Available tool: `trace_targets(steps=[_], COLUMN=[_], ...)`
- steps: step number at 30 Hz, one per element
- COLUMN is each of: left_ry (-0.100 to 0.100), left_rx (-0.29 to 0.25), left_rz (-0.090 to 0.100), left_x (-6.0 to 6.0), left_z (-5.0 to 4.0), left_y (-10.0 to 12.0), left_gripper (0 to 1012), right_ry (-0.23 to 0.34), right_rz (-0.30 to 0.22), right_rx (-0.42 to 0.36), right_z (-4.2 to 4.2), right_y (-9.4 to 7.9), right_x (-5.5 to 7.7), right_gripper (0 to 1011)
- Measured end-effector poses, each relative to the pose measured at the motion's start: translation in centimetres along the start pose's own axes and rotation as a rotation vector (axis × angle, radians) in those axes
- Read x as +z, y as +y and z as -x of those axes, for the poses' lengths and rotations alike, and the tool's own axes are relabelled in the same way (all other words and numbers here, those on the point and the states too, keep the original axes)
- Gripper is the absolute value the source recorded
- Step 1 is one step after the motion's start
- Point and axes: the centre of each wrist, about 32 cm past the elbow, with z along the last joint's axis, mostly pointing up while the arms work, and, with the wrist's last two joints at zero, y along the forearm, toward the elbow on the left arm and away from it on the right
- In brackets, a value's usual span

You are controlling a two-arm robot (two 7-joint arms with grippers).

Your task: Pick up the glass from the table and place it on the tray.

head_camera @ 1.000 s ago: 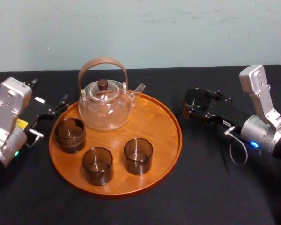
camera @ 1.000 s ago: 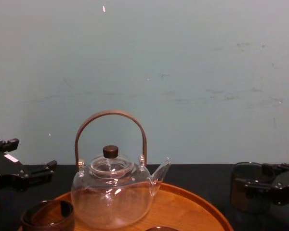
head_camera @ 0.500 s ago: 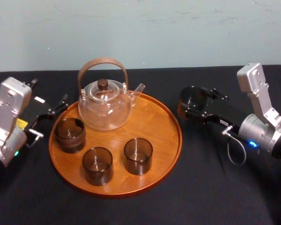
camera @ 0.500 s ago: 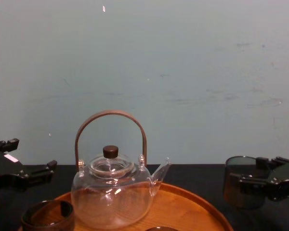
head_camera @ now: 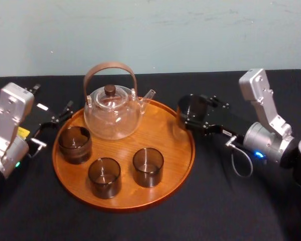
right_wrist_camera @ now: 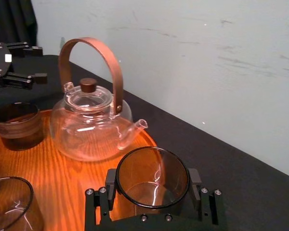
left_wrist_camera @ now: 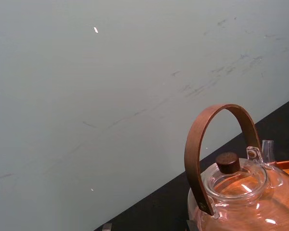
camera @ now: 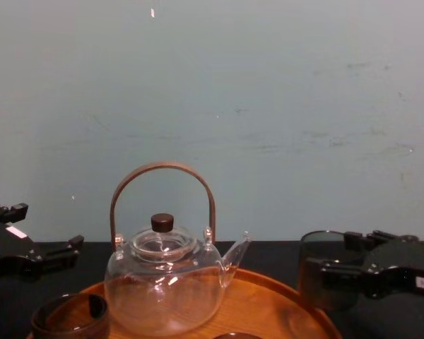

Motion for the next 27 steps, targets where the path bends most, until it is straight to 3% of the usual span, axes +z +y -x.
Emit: trace_targets(steps=[27], left_ry=[0.000], left_rx=[0.000], left_rz=[0.000], left_x=[0.0], left_z=[0.00], left_y=[0.0], left_gripper=[1001], right_ry=[0.004], right_rz=[0.009], right_rx=[0.077], right_z=[1.27], right_y=[3.7], right_x=[-0.8], right_gripper=[900])
